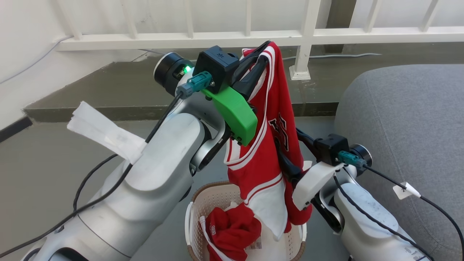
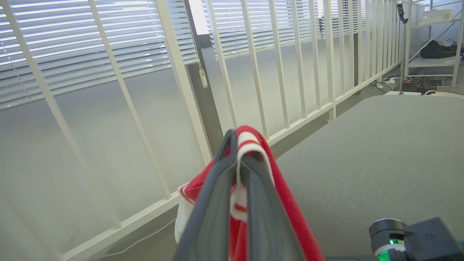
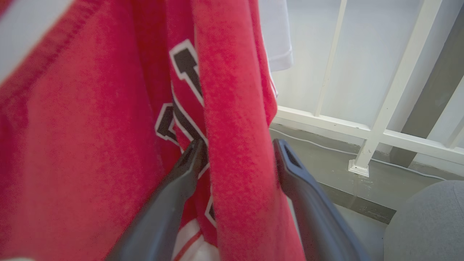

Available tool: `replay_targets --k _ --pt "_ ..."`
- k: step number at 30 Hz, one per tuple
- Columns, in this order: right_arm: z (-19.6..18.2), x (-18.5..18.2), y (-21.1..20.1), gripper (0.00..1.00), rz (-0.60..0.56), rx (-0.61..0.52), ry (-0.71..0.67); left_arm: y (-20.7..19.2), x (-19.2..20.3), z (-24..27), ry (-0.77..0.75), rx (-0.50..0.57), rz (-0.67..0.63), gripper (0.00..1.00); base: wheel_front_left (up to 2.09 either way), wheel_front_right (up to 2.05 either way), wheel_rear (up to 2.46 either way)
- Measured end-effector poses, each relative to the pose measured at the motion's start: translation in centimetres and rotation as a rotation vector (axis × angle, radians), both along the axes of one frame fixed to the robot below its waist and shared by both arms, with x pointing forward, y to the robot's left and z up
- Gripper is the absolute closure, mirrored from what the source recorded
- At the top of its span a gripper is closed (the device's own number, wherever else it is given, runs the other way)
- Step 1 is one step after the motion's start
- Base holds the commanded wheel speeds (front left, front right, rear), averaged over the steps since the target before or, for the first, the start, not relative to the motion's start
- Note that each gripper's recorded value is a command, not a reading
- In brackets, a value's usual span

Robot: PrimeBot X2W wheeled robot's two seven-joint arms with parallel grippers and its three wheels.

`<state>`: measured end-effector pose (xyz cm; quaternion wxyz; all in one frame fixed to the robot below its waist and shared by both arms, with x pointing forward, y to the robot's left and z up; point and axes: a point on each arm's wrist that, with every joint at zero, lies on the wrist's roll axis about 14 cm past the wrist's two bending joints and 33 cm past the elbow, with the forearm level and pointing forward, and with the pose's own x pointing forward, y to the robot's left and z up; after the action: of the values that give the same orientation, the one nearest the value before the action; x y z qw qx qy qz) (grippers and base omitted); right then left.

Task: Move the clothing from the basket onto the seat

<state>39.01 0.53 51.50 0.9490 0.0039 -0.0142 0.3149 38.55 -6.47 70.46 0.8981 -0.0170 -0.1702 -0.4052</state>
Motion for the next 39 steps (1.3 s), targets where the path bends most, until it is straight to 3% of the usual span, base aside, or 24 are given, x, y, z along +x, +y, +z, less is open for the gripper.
replay_targets --k 1,3,4,17,18,19,21,22,23,24,25,39 --pt "0.0 0.1 0.0 0.16 0.002 -0.003 0.0 0.0 0.0 0.0 0.001 -0.003 0.0 1.0 0.0 0.0 0.0" --pt "0.1 0.2 0.2 0.95 0.005 -0.006 -0.002 0.1 0.1 0.0 0.006 -0.003 0.009 1.0 0.0 0.0 0.0" --pt "0.0 0.2 0.2 1.0 0.005 -0.003 0.001 0.2 0.2 -0.1 0.009 -0.004 0.014 1.0 0.0 0.0 0.0" --pt "1.5 1.6 -1.2 1.0 -0.043 0.035 -0.023 2.3 2.6 -4.9 0.175 -0.023 0.12 1.0 0.0 0.0 0.0" --pt "1.8 1.8 -1.4 1.0 -0.049 0.039 -0.03 2.4 2.8 -5.4 0.188 -0.024 0.127 0.89 0.0 0.0 0.0" --pt "2.0 1.9 -1.6 1.0 -0.055 0.042 -0.034 2.5 2.9 -5.9 0.204 -0.022 0.136 0.89 0.0 0.0 0.0" --pt "2.4 2.2 -2.0 1.0 -0.066 0.046 -0.043 2.7 3.1 -6.9 0.233 -0.032 0.142 0.72 0.0 0.0 0.0" --pt "2.6 2.4 -2.2 1.0 -0.072 0.049 -0.049 2.7 3.1 -7.2 0.248 -0.045 0.144 0.54 0.0 0.0 0.0" --pt "2.9 2.6 -2.4 1.0 -0.077 0.051 -0.056 2.8 3.2 -7.7 0.269 -0.055 0.145 0.21 0.0 0.0 0.0" --pt "3.1 2.7 -2.6 1.0 -0.083 0.053 -0.061 2.8 3.2 -8.1 0.282 -0.063 0.146 0.07 0.0 0.0 0.0" --pt "3.3 2.9 -2.8 1.0 -0.088 0.053 -0.066 2.8 3.2 -8.4 0.29 -0.072 0.147 0.0 0.0 0.0 0.0" --pt "4.5 4.2 -7.3 1.0 -0.189 0.035 -0.11 3.2 2.8 -12.0 0.347 -0.126 0.153 0.0 0.0 0.0 0.0"
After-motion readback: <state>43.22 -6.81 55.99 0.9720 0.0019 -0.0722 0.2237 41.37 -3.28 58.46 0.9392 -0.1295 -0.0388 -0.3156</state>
